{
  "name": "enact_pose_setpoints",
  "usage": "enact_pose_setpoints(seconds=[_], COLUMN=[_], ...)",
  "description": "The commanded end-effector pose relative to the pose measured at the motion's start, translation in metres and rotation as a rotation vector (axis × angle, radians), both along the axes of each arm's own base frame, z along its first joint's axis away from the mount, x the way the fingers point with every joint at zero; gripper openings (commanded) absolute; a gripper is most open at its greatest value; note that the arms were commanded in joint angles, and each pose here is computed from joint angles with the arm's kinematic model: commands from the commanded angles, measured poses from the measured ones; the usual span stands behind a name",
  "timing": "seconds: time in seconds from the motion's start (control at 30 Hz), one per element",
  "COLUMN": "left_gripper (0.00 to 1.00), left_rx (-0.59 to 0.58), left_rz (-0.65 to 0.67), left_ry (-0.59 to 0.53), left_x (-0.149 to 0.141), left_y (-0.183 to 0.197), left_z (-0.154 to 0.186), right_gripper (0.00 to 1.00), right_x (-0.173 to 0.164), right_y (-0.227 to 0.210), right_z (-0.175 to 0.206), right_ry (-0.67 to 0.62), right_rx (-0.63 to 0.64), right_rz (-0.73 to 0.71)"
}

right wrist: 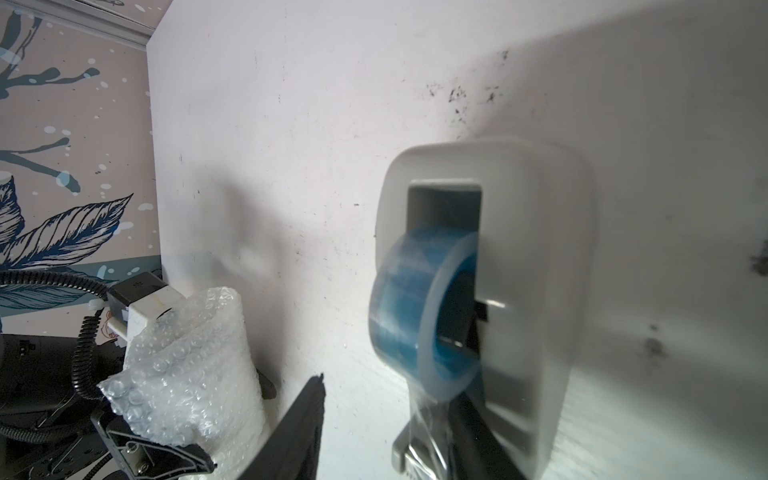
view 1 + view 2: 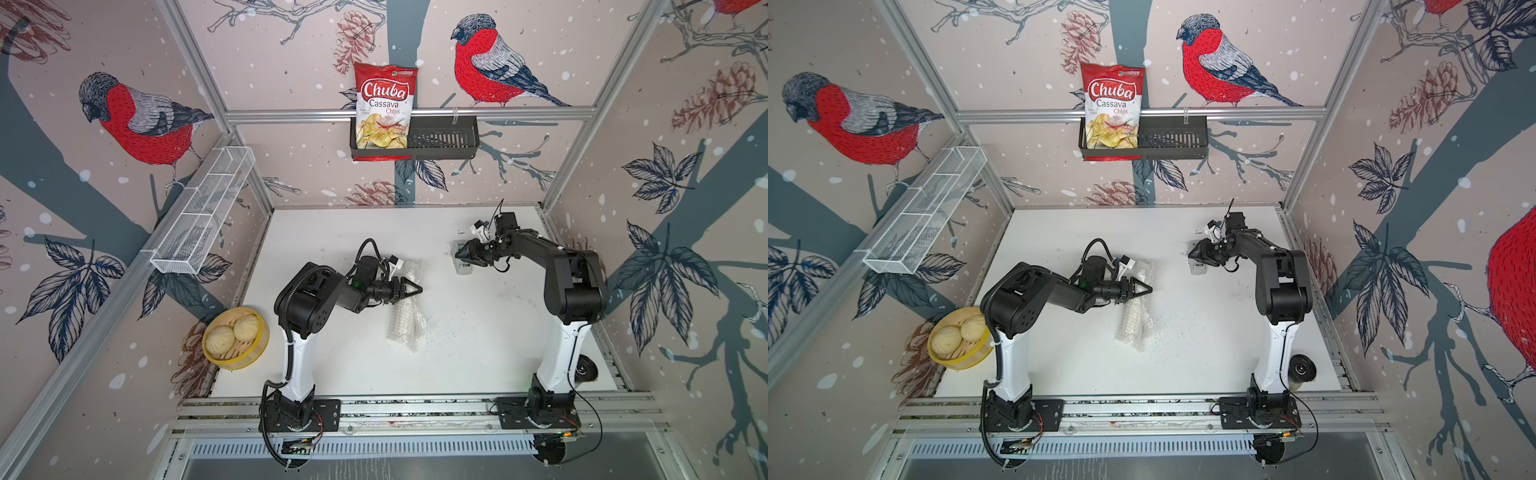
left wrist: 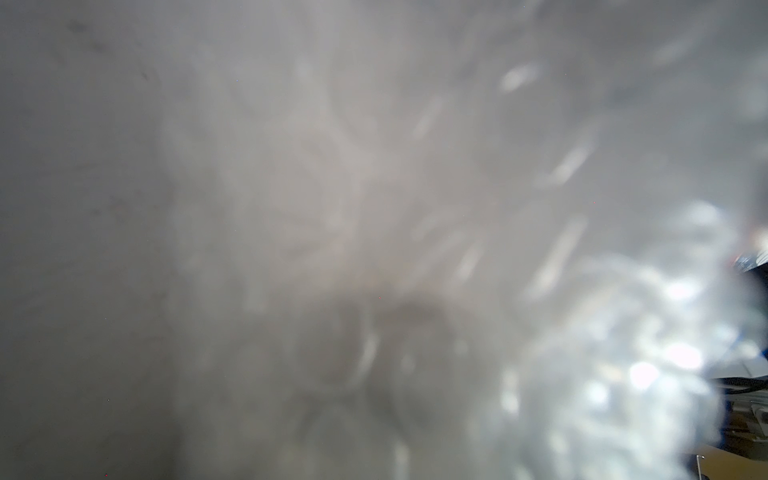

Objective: Wrap vases in bubble wrap
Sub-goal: Tear off the tape using the Tape Cutter.

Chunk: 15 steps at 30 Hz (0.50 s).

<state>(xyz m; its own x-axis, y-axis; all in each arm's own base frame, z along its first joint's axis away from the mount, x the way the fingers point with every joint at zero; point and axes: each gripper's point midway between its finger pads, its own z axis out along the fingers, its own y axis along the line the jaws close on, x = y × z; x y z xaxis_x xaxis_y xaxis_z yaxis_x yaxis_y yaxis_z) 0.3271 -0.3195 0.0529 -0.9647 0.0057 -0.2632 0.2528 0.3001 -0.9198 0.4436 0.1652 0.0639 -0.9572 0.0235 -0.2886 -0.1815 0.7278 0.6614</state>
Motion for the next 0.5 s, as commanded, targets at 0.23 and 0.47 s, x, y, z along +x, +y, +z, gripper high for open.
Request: enact_pose_setpoints(seconds=[0.23,0.47], left_gripper=[0.32,0.32], left_rx=[-0.021,-0.020], left_rz=[-0.013,-0.013], left_ry=[-0.061,-0.061], left_x=[0.0028,0.0028], left_y=[-0.0012,-0.0012], left_z=[0.0095,0.0091], right_gripper=[0.30,0.17], right_x=[-0.0098,-0.0107], right_y=[-0.0102,-0.0109], right_z=[-0.0156,-0.0174], right_ry=[0.063,0.067], right_rx=[-0.030,-0.014], right_rz=[-0.034,-0.042])
